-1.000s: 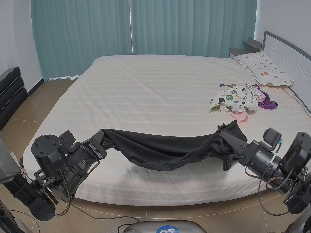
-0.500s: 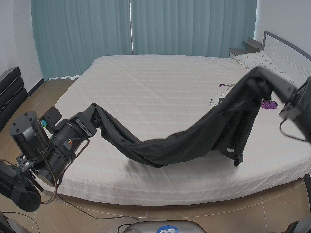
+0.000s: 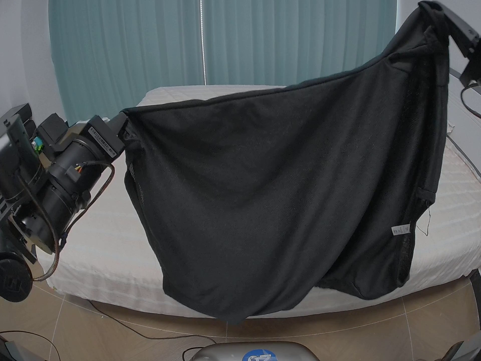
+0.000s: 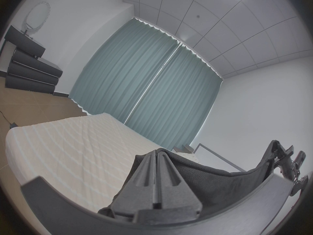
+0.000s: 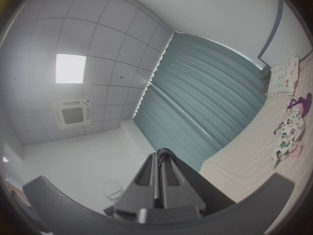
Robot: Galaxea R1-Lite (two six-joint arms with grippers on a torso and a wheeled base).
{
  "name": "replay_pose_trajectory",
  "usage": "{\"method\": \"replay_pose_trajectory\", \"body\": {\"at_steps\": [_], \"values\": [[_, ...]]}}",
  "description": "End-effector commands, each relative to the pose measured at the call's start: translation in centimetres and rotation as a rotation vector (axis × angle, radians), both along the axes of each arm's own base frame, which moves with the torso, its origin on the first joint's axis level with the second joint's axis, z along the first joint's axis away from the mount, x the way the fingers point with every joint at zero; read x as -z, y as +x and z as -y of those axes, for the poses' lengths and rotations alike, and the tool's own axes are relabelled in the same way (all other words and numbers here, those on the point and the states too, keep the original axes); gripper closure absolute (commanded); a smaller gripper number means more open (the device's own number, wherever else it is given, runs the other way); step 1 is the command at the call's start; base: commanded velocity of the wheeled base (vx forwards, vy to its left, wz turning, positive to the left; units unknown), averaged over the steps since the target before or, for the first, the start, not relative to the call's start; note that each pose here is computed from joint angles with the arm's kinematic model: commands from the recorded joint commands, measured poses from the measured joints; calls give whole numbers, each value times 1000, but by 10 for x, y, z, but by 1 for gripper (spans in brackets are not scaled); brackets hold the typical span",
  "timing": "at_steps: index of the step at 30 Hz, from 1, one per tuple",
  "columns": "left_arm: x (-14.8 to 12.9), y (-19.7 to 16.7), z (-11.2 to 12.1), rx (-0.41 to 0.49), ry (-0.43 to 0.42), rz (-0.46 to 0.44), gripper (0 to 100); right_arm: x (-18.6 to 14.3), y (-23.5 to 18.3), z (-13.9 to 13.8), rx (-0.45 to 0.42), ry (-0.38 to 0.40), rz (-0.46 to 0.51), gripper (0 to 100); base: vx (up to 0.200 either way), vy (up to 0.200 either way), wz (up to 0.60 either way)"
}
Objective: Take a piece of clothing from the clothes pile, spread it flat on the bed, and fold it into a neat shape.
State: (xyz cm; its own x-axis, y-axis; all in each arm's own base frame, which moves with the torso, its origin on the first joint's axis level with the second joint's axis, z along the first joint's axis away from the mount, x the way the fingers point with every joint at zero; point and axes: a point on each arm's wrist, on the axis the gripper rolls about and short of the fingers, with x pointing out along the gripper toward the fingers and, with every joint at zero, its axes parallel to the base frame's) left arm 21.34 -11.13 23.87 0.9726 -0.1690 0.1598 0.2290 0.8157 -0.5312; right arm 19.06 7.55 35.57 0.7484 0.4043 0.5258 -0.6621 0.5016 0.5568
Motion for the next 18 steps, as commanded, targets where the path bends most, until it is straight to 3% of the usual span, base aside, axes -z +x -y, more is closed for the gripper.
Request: {"method": "replay_pose_trajectory", "body": {"at_steps": [1, 7, 10, 18], "values": [[42, 44, 13, -33, 52, -148, 100, 58, 105, 5, 123, -67, -214, 100, 0, 0, 0], [59, 76, 20, -57, 33, -193, 100, 84, 145, -4, 139, -70, -218, 100, 0, 0, 0], [65, 93, 23, -70, -8, -207, 100, 90, 153, -9, 133, -72, -212, 100, 200, 0, 0], [83, 114, 23, -94, 10, -253, 100, 97, 158, -14, 125, -79, -226, 100, 200, 0, 0]]}}
